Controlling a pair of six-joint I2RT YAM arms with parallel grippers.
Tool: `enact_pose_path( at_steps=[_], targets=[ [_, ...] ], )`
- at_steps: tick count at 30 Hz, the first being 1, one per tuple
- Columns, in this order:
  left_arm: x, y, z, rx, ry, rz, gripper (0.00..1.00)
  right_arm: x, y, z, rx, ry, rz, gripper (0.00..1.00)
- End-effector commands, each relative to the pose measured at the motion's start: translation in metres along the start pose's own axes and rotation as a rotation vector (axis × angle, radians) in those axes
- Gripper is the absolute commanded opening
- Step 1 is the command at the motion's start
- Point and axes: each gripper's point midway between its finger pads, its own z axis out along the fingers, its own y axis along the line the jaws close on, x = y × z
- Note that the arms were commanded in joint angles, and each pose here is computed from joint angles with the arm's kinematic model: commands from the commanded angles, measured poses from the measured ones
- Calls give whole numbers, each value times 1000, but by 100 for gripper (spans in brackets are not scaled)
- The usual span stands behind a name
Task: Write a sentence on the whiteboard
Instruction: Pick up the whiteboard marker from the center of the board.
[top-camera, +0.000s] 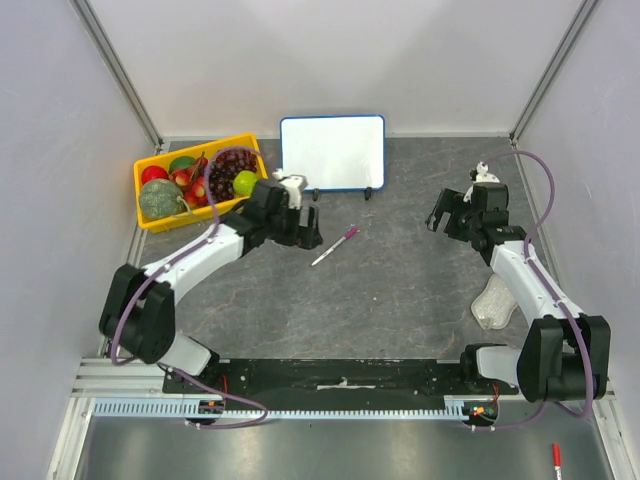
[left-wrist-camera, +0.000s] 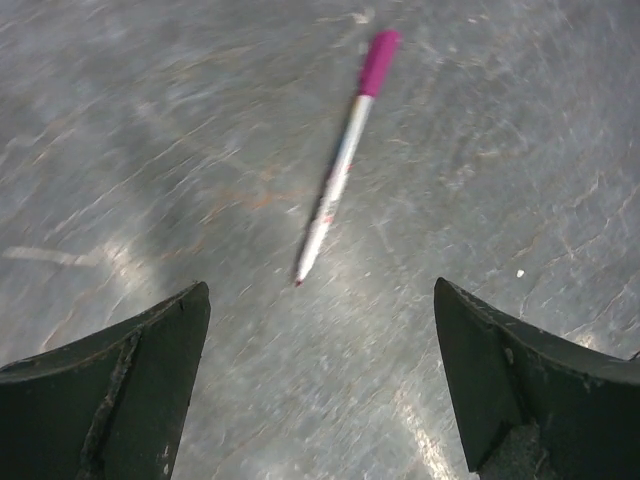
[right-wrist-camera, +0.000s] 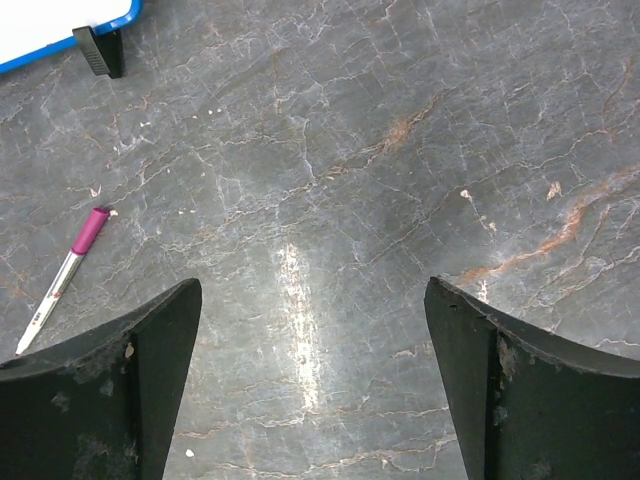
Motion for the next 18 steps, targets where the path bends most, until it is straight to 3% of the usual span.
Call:
enact_pose_path(
  at_steps=[1, 13, 18],
  targets=[
    [-11, -37, 23, 28, 11, 242, 96, -23, 11, -5, -36, -49, -28, 98],
    [16, -41, 75, -55, 112, 386, 90, -4, 7, -9, -27, -8, -49, 98],
    [32, -30, 92, -74, 169, 432, 81, 2, 6, -9, -24, 5, -53, 98]
  ],
)
